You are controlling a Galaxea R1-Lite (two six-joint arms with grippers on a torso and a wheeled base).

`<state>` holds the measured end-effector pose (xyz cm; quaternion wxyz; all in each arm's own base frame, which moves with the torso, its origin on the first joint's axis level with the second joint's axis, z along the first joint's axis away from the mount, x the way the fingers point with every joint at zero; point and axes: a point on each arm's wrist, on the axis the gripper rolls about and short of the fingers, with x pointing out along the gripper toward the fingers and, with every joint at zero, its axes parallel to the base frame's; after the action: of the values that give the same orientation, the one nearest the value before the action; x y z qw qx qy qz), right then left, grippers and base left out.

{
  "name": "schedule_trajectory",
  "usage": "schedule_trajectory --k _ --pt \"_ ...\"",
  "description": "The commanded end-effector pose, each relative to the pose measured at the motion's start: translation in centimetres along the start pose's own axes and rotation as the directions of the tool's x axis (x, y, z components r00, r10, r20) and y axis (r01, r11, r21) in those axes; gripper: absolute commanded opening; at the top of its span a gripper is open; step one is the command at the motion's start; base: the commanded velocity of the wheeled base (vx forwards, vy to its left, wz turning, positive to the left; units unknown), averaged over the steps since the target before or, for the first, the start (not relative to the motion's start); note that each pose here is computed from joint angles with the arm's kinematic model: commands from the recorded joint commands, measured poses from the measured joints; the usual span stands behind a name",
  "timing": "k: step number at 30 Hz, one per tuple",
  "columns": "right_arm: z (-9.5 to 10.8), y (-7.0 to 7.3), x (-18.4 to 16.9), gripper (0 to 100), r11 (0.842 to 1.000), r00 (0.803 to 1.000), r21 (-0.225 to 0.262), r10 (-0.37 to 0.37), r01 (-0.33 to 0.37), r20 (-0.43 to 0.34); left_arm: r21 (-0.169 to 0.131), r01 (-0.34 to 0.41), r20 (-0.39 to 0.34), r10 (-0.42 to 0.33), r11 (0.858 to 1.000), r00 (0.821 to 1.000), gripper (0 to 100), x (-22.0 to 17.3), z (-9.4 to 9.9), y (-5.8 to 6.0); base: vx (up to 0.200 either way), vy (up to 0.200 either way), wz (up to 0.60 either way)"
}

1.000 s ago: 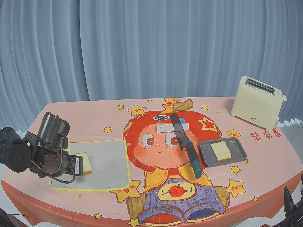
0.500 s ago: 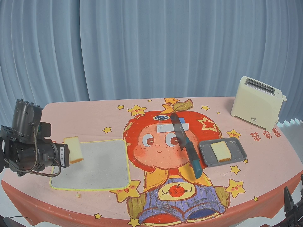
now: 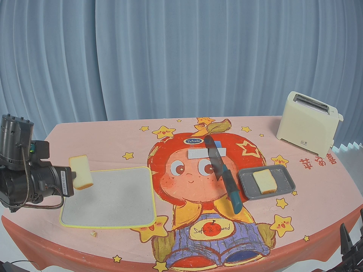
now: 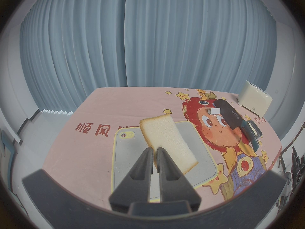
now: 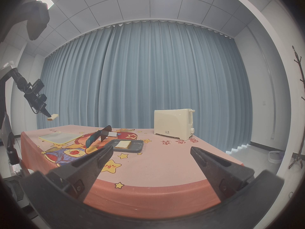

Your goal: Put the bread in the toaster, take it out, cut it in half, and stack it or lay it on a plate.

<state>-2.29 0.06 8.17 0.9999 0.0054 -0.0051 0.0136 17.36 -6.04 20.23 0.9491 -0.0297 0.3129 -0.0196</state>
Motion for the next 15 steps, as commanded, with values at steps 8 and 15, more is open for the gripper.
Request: schedule_trajectory --k 8,15 --pt "-0.52 0.00 0.00 100 1.000 1.000 0.000 0.000 0.000 -0.001 -0.004 0.003 0.012 -0.003 1.000 1.000 0 -0.34 0.02 0.07 0.000 0.000 0.00" --pt "-0.52 0.00 0.00 100 1.000 1.000 0.000 0.000 0.000 -0.001 -0.003 0.002 0.009 -0.002 1.000 1.000 0 -0.32 -0.03 0.08 0.000 0.000 0.00"
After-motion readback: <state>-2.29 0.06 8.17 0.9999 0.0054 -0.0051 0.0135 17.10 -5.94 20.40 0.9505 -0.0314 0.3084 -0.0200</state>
